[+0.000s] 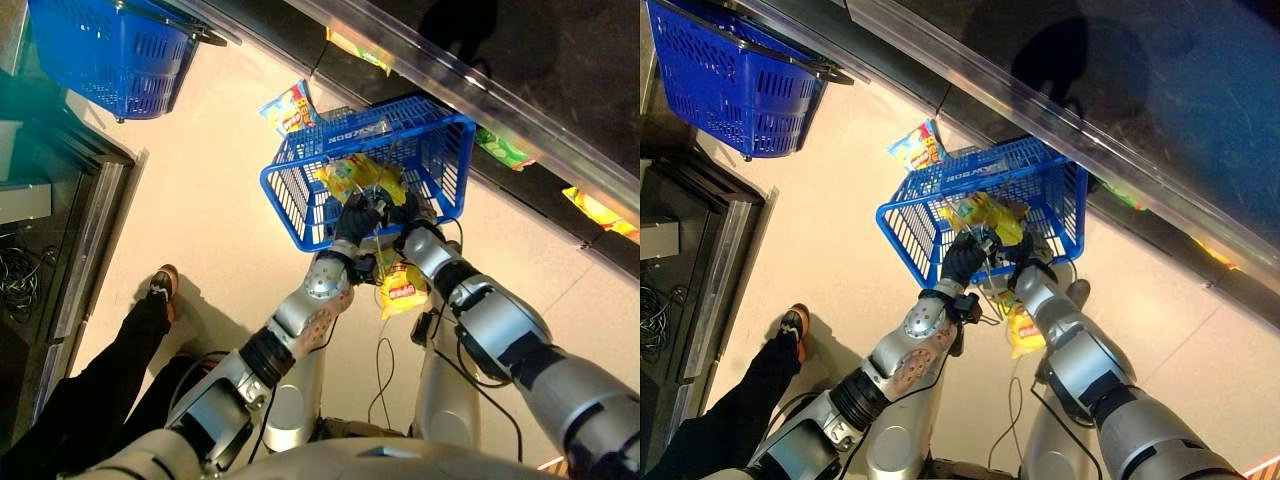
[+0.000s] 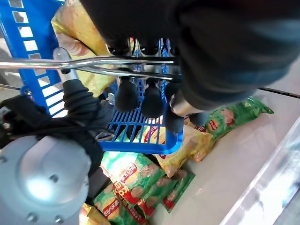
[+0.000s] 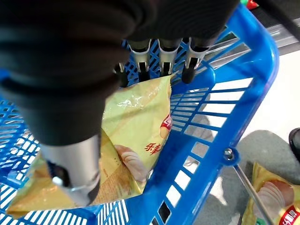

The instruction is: Pick up the snacks into the basket

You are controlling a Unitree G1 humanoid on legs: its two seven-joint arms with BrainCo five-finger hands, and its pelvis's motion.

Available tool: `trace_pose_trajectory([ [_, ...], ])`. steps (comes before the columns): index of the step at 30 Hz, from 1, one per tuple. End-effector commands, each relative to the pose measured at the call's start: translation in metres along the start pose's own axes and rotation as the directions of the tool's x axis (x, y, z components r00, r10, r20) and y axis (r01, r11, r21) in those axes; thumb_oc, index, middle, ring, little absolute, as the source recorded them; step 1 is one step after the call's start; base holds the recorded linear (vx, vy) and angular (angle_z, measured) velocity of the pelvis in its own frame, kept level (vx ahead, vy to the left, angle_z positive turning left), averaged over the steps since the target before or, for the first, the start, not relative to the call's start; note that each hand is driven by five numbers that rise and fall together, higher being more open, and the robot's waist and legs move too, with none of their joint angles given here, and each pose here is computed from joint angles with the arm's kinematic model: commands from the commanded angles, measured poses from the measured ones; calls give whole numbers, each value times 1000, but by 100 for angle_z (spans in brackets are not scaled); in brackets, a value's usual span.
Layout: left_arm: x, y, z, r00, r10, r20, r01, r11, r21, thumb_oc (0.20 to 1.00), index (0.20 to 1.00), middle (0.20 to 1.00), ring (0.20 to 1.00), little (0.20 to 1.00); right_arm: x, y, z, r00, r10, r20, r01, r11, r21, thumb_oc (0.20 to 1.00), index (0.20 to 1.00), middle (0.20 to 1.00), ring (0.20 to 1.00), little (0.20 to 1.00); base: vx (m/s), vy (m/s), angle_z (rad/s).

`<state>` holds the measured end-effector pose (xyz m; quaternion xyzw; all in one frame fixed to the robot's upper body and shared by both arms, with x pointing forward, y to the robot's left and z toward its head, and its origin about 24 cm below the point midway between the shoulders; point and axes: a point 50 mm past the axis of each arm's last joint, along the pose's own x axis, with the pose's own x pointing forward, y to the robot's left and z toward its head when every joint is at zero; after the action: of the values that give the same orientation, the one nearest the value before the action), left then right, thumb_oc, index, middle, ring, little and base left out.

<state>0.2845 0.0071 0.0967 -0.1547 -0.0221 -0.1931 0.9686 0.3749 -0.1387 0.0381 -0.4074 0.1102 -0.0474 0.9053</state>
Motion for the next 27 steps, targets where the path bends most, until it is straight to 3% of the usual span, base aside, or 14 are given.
trace_pose_trajectory([
  [1, -4, -44, 40, 964, -180, 197, 198, 978, -74, 200, 200, 200, 200, 200, -1, 4, -1, 999, 23, -27, -21, 996, 85, 1000, 1000, 1000, 1000, 1000, 0, 0, 0],
  [7, 4, -3, 30, 987, -14, 158, 14, 1000, -3, 200, 200, 200, 200, 200, -22, 30, -36, 992, 96, -87, -75, 972, 221, 1000, 1000, 1000, 1000, 1000, 1, 5, 1],
  [12, -4, 78, -2, 950, 303, 69, -311, 926, 213, 200, 200, 200, 200, 200, -51, 33, -69, 993, 112, -40, -85, 906, 414, 1000, 1000, 1000, 1000, 1000, 8, 5, -3],
  [13, -4, 78, -2, 950, 303, 68, -311, 926, 213, 200, 200, 200, 200, 200, -51, 33, -69, 993, 112, -40, -86, 907, 413, 1000, 1000, 1000, 1000, 1000, 20, -24, -12],
  [15, -20, 119, -19, 887, 462, 21, -447, 845, 292, 200, 200, 200, 200, 200, -64, 19, -86, 998, 52, -35, -29, 874, 485, 1000, 1000, 1000, 1000, 1000, 17, -33, -20],
  [18, -32, 142, -31, 838, 546, -22, -506, 790, 347, 200, 200, 200, 200, 200, -72, 10, -91, 1000, 26, -5, -20, 863, 505, 1000, 1000, 1000, 1000, 1000, 8, -51, -15],
  [19, -48, 163, -47, 774, 626, -93, -554, 742, 377, 200, 200, 200, 200, 200, -80, 4, -95, 1000, 16, 13, -20, 841, 540, 1000, 1000, 1000, 1000, 1000, -3, -44, -24],
  [20, -47, 163, -47, 775, 625, -91, -555, 742, 377, 200, 200, 200, 200, 200, -80, 4, -95, 1000, 14, 14, -20, 841, 541, 1000, 1000, 1000, 1000, 1000, 31, -119, -31],
  [22, -74, 188, -75, 673, 712, -200, -551, 664, 505, 200, 200, 200, 200, 200, -86, -6, -92, 997, -13, 74, -30, 836, 548, 1000, 1000, 1000, 1000, 1000, 22, -128, -24],
  [23, -73, 189, -74, 674, 712, -199, -552, 664, 505, 200, 200, 200, 200, 200, -85, -7, -91, 997, -14, 75, -29, 836, 548, 1000, 1000, 1000, 1000, 1000, 5, -123, -27],
  [24, -85, 197, -85, 627, 740, -242, -541, 638, 548, 200, 200, 200, 200, 200, -87, -11, -90, 995, -22, 96, -35, 832, 553, 1000, 1000, 1000, 1000, 1000, 50, -194, -27],
  [25, -119, 208, -112, 498, 793, -350, -521, 596, 610, 200, 200, 200, 200, 200, -92, -14, -90, 993, -29, 118, -44, 820, 571, 1000, 1000, 1000, 1000, 1000, 52, -195, -25],
  [26, -119, 208, -111, 499, 793, -349, -522, 596, 610, 200, 200, 200, 200, 200, -92, -14, -90, 993, -29, 118, -44, 820, 571, 1000, 1000, 1000, 1000, 1000, 85, -184, -27],
  [27, -135, 210, -124, 435, 806, -401, -513, 588, 625, 200, 200, 200, 200, 200, -95, -14, -91, 991, -27, 128, -52, 817, 574, 1000, 1000, 1000, 1000, 1000, 97, -168, -32],
])
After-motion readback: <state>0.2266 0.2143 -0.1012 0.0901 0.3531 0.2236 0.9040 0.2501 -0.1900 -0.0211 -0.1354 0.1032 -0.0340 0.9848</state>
